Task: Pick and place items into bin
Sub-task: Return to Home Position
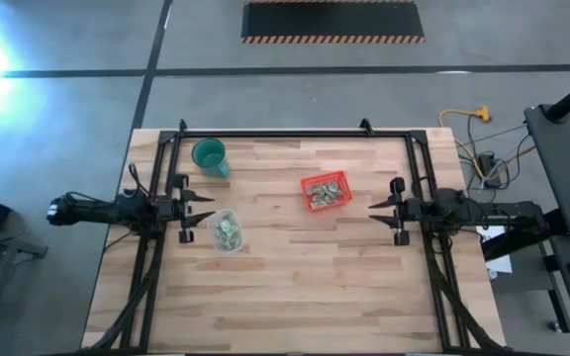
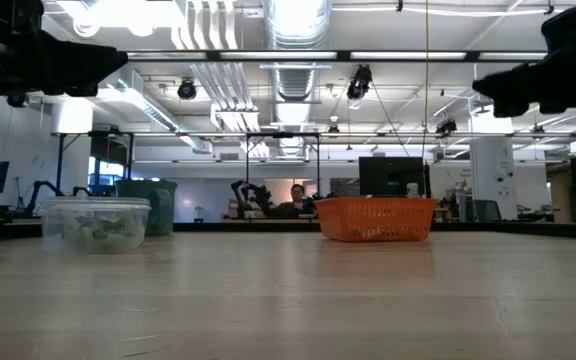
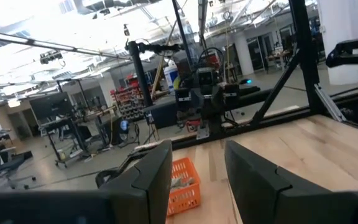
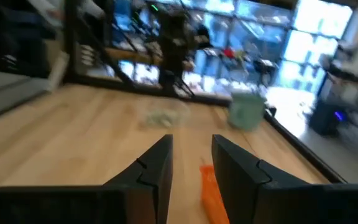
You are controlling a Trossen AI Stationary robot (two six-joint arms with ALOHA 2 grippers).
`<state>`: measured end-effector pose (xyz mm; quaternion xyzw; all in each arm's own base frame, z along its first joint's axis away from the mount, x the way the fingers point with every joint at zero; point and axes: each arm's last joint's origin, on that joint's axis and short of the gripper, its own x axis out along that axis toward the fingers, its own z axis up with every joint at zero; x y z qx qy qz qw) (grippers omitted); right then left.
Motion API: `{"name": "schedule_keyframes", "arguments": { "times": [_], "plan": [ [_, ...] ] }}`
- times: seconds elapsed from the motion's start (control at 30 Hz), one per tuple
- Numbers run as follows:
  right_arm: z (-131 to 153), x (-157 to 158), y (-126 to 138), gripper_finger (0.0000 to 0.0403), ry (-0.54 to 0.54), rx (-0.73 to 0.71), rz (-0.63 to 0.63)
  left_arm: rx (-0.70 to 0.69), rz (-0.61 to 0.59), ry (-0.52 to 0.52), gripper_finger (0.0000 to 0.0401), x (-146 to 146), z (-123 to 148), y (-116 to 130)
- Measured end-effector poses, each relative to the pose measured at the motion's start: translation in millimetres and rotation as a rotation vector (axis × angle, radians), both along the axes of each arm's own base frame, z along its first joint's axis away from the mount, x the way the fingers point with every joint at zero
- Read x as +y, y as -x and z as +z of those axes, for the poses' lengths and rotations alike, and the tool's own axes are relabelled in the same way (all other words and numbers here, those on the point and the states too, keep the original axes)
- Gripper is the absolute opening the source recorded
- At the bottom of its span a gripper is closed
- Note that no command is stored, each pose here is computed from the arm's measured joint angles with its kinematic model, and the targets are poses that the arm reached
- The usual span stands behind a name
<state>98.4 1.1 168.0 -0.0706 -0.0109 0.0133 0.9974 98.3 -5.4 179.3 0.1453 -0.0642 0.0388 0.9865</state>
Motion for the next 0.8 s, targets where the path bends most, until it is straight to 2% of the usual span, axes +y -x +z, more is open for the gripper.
{"name": "schedule_keyframes", "arguments": {
  "times": [0.1,0.3,0.6,0.8],
  "plan": [
    [-2.3,-1.4,-0.3,0.0102,-0.014,0.025,-0.047,0.039,0.0,-0.004,0.0132,-0.1,-3.8,-0.4],
    [-2.5,-1.5,-0.5,0.0095,-0.005,0.028,-0.051,0.076,-0.029,0.011,0.0132,-0.8,-7.7,-0.2],
    [-2.6,-1.5,-0.6,0.0089,-0.079,0.029,-0.052,0.115,-0.04,0.055,0.0132,-1.1,-11.7,-0.7],
    [-2.7,-1.5,-0.6,0.0095,-0.082,0.029,-0.052,0.143,-0.041,0.098,0.0132,-1.2,-14.3,-2.1]
  ]
}}
